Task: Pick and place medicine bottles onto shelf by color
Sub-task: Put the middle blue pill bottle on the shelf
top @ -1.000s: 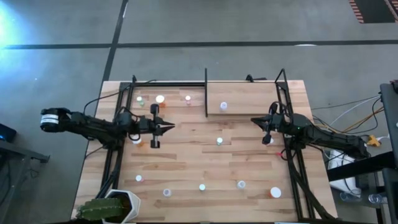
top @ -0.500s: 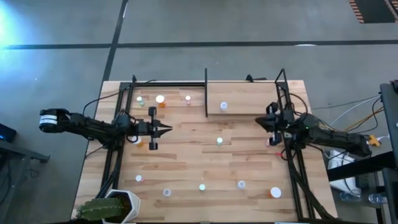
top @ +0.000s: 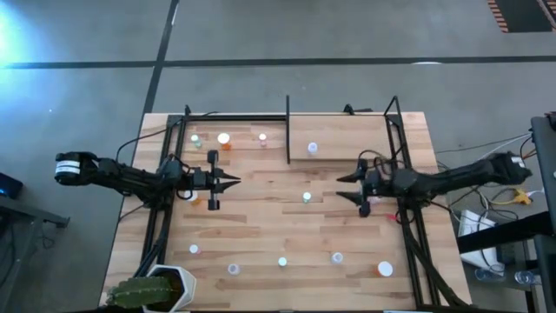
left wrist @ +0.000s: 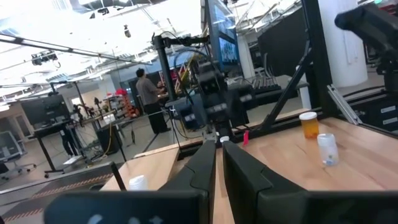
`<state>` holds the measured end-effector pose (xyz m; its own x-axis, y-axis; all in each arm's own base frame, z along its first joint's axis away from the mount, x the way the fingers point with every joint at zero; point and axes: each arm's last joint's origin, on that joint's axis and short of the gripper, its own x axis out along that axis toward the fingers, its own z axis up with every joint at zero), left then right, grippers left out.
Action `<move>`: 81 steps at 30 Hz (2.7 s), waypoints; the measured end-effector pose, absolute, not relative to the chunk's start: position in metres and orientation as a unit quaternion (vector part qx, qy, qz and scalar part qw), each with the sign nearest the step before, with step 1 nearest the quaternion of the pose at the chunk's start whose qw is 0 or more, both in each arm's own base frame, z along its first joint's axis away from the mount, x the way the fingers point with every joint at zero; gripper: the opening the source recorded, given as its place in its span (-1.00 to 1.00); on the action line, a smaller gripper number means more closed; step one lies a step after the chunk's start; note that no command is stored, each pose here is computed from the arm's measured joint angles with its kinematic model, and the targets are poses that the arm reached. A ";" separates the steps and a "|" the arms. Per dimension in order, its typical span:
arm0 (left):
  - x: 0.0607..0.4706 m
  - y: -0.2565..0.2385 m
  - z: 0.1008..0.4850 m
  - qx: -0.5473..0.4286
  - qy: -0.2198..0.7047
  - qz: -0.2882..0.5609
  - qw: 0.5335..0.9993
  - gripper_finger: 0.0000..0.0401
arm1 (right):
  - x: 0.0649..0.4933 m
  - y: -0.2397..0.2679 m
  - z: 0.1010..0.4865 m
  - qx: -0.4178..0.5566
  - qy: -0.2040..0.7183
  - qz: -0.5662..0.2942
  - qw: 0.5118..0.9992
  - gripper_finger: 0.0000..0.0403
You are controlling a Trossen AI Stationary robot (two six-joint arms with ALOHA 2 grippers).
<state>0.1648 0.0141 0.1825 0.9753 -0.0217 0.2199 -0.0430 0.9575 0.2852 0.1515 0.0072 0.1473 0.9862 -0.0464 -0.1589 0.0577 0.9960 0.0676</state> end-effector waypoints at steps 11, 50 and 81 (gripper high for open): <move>0.162 0.014 0.177 0.147 -0.100 0.004 0.984 -0.93 | 0.201 0.016 0.132 0.032 0.141 -0.024 0.989 0.51; 0.162 0.014 0.175 0.130 -0.096 0.002 0.987 -0.93 | 0.270 0.018 0.105 0.032 0.236 -0.063 0.969 -0.21; 0.162 0.014 0.175 0.130 -0.095 0.001 0.987 -0.93 | 0.215 -0.082 0.198 0.073 0.175 -0.411 0.892 -0.41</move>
